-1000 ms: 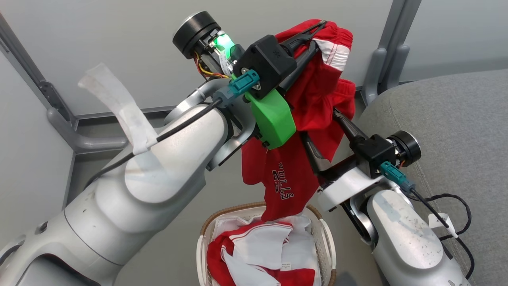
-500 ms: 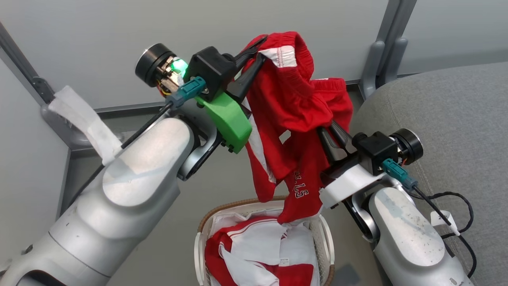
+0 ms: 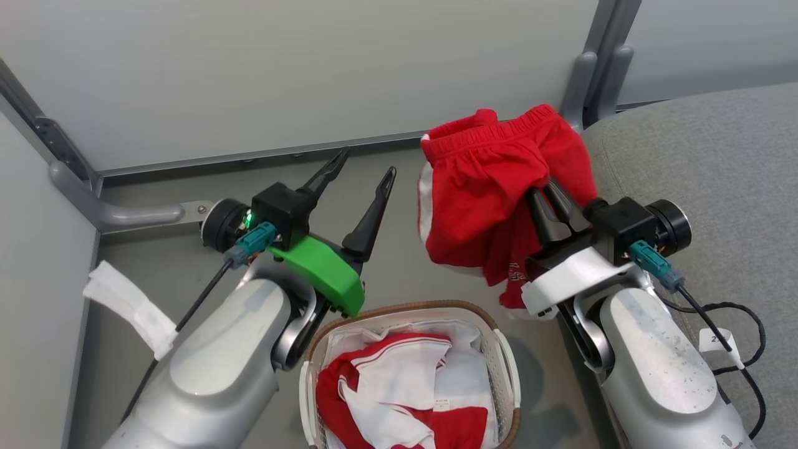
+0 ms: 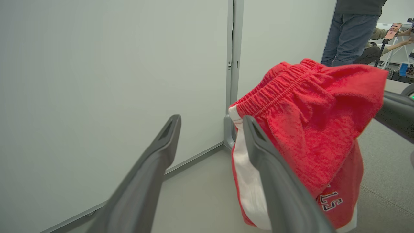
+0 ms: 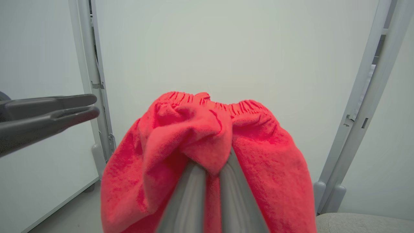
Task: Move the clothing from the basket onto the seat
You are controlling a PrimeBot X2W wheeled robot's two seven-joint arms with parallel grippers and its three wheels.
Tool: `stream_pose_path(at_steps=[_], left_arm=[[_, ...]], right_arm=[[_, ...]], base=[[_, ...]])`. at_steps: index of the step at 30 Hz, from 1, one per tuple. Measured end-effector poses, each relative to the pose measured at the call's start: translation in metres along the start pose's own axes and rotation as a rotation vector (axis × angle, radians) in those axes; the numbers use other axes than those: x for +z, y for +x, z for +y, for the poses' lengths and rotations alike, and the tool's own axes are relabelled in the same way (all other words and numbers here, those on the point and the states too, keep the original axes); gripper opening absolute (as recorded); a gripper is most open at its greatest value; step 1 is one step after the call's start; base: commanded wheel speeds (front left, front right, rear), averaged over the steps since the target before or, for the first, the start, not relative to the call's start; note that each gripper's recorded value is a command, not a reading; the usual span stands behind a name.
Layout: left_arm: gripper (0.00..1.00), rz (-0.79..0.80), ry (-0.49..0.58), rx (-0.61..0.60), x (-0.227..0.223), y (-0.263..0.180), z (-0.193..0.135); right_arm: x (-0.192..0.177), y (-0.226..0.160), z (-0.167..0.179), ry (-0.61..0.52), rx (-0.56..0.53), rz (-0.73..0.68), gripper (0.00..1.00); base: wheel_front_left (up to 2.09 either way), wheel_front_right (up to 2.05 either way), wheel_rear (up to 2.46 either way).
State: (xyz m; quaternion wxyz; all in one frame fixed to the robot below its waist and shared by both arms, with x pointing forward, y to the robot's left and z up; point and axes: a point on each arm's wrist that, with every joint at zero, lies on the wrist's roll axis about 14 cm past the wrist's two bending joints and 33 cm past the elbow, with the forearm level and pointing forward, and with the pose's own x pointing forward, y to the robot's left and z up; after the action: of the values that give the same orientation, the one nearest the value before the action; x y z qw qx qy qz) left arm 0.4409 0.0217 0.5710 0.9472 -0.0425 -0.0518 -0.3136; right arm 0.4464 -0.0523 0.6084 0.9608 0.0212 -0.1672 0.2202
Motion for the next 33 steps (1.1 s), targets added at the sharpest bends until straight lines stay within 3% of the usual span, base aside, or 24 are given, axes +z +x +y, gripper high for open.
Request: stream_pose_path(at_steps=[6,18,27,33], left_arm=[[1.00,0.048,-0.093,0.032,-0.033,-0.018,-0.004],[1.00,0.087,-0.159,0.089,-0.065,-0.043,-0.011],[1.00,0.079,-0.159,0.062,-0.068,-0.038,-0.023],[1.00,0.090,-0.151,-0.024,-0.075,-0.020,-0.042]], right_arm=[[-0.006,-0.007,-0.014,-0.016,-0.040,0.021,0.00],[-0.017,-0.029,-0.034,-0.024,-0.112,0.066,0.00],[-0.018,-0.039,-0.047,-0.039,-0.151,0.079,0.00],[-0.006,-0.047,-0.072,-0.074,-0.213,0.058,0.00]], base=[[0.00,0.00,0.00],[0.00,0.00,0.00],[0.00,0.00,0.00],[0.00,0.00,0.00]])
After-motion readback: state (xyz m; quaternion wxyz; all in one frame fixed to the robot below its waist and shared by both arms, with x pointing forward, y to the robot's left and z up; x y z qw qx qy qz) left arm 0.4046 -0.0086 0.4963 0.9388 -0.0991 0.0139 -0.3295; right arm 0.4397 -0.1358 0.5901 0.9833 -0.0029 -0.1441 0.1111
